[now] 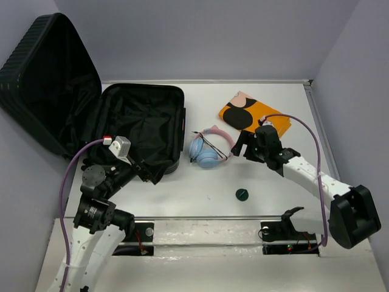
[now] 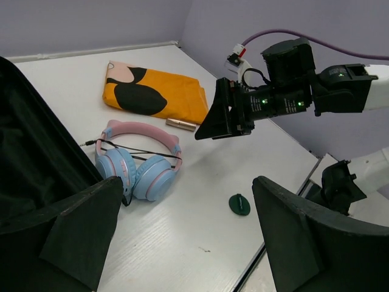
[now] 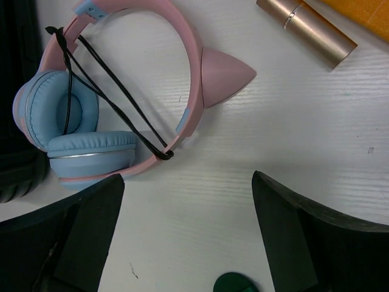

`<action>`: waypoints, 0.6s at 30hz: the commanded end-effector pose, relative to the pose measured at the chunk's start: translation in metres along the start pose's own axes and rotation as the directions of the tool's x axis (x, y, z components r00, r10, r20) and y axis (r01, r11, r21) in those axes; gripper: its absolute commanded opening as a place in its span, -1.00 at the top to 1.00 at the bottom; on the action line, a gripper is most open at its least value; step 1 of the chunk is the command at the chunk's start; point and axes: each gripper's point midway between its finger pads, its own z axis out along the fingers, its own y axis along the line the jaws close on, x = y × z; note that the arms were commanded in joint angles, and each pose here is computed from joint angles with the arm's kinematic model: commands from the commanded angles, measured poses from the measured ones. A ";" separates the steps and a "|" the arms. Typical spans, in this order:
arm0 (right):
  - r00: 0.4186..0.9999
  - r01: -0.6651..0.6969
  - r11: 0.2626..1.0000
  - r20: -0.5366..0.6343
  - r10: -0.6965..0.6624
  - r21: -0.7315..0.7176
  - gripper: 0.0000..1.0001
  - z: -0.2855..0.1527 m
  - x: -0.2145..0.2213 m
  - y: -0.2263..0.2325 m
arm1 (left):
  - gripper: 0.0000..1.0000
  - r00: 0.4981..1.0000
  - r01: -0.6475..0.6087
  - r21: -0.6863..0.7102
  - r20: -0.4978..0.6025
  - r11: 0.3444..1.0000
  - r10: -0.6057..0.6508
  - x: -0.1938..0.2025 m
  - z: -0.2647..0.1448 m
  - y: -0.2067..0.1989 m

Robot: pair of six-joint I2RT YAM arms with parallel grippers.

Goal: Pack the luggage

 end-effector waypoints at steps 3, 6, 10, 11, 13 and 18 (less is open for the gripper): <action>0.997 0.007 1.000 0.076 -0.005 -0.027 -0.82 0.007 -0.031 0.020 | -0.98 0.998 -0.034 0.038 0.048 0.999 0.032 -0.012 -0.004 -0.011; 0.997 0.004 1.000 0.079 -0.003 -0.005 -0.82 0.013 -0.033 0.018 | -0.98 0.999 -0.033 0.040 0.044 0.999 0.031 -0.012 -0.004 -0.011; 0.998 0.008 1.000 0.064 -0.009 0.029 -0.81 0.026 -0.034 0.014 | -0.98 0.998 -0.031 0.040 0.047 0.999 0.029 -0.012 -0.004 -0.011; 0.999 0.005 0.999 0.048 -0.007 0.045 -0.78 0.033 -0.030 0.012 | -0.98 0.998 -0.036 0.042 0.052 0.998 0.034 -0.013 -0.005 -0.012; 0.999 0.001 0.999 0.044 -0.003 0.054 -0.75 0.040 -0.033 0.013 | -0.98 0.998 -0.038 0.042 0.057 0.998 0.036 -0.013 -0.006 -0.012; 1.000 -0.005 0.994 0.007 0.004 0.108 -0.68 0.064 -0.025 0.005 | -0.98 0.998 -0.038 0.040 0.060 0.998 0.036 -0.014 -0.006 -0.012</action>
